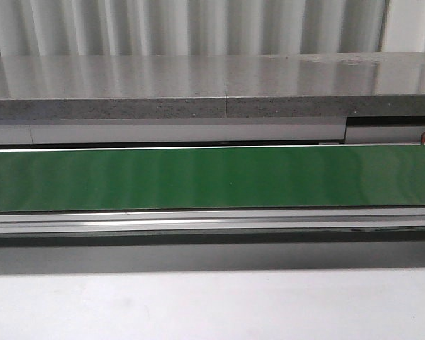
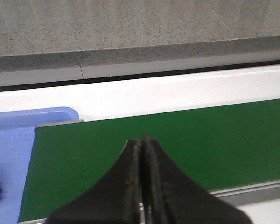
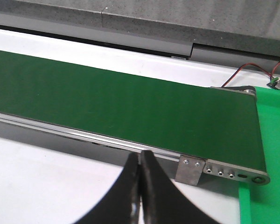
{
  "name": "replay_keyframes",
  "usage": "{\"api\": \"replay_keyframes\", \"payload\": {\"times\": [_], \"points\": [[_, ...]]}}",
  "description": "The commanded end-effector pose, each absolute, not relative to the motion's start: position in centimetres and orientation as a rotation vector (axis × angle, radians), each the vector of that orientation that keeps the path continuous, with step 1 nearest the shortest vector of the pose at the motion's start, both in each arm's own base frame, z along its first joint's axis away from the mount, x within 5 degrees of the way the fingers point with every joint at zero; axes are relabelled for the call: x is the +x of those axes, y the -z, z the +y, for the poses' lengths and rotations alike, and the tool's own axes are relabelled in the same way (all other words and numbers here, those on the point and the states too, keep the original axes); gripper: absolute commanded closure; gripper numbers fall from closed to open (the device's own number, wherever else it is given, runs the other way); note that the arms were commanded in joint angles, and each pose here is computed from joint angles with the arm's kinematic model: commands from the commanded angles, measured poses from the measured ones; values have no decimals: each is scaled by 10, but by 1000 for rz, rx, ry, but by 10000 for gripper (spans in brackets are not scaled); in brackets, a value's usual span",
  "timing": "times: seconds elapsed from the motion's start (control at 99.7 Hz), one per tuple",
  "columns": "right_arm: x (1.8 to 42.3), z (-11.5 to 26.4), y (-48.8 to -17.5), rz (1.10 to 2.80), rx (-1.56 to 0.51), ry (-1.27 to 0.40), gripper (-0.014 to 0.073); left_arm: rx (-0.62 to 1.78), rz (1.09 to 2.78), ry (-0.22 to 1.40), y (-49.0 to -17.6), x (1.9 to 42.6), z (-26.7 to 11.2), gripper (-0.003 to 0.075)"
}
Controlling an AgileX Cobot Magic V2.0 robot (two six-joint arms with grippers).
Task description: Move button from right to left
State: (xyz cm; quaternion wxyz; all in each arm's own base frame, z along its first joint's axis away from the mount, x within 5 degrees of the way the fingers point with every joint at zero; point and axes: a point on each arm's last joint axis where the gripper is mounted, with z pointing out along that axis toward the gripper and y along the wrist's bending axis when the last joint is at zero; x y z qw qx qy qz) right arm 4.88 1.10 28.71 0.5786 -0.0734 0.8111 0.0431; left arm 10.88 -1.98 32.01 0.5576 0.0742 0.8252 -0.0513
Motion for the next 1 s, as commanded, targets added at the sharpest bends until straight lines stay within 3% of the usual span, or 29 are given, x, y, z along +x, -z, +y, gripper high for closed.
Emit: {"api": "replay_keyframes", "payload": {"times": [0.0,0.281,0.531,0.902,0.993], "points": [[51,11,-301,1810,-164,-96,663,157,1840,133,-328,100,-18,740],[51,11,-301,1810,-164,-96,663,151,1774,137,-299,71,-13,740],[51,11,-301,1810,-164,-96,663,101,1549,116,-270,65,-9,740],[51,11,-301,1810,-164,-96,663,33,1537,25,-201,54,-2,740],[51,11,-301,1811,-164,-96,663,30,1609,37,-194,54,-2,740]]}}
